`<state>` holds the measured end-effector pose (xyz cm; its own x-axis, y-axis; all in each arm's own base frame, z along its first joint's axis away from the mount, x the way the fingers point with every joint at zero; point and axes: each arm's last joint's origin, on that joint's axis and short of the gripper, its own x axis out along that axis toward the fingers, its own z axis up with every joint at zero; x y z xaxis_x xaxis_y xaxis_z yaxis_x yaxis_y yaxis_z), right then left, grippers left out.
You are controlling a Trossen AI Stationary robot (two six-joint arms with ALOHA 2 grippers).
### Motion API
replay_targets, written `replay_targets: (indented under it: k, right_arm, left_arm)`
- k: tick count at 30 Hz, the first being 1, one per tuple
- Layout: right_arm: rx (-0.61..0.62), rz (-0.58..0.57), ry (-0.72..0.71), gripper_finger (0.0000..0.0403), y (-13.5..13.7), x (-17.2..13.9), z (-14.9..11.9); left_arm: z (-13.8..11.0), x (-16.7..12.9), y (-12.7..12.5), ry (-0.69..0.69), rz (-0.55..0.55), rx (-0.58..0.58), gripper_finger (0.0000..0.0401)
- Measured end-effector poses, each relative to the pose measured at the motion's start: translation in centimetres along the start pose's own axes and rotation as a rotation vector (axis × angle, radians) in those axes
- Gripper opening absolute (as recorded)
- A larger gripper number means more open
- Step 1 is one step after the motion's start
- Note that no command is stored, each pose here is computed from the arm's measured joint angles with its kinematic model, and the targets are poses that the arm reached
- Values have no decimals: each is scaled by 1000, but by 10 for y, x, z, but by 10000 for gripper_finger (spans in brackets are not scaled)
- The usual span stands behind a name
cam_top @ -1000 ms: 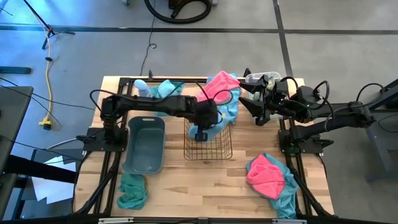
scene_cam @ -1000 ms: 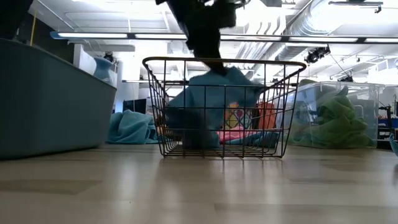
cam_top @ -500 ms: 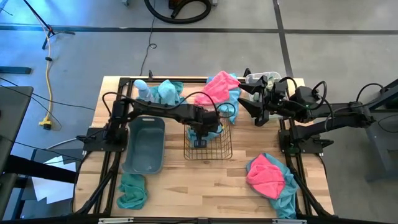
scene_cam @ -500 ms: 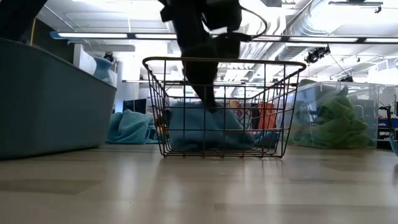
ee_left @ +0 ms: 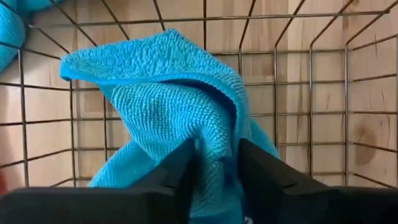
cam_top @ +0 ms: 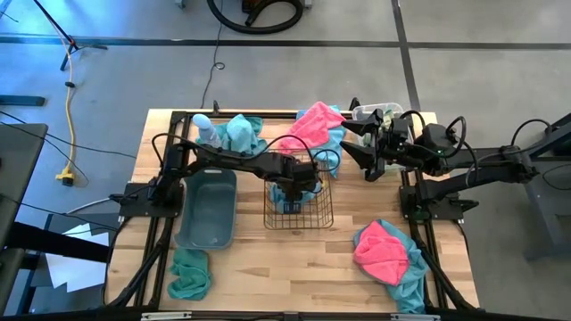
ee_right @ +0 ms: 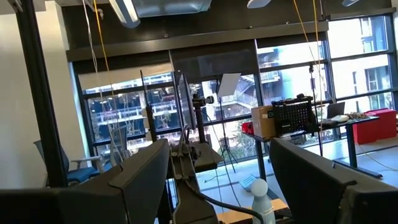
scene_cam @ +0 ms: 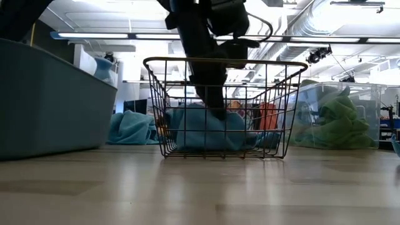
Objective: Sort microfiber towel by color & place in baskets
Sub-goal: Put the blue towel into the wire basket
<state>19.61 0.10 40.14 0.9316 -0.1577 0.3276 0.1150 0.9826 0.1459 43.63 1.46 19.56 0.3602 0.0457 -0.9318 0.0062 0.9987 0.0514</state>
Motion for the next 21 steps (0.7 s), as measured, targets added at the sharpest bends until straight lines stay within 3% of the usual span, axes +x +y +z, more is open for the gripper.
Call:
replay_targets:
  k: [10,21]
  right_arm:
    - [-3,0,0,277,0,0,0]
    - [-2,0,1,277,0,0,0]
  left_arm:
    - [1,-11,-3,-17,-6,-11,242]
    - [1,-13,-4,-26,-25,9,259]
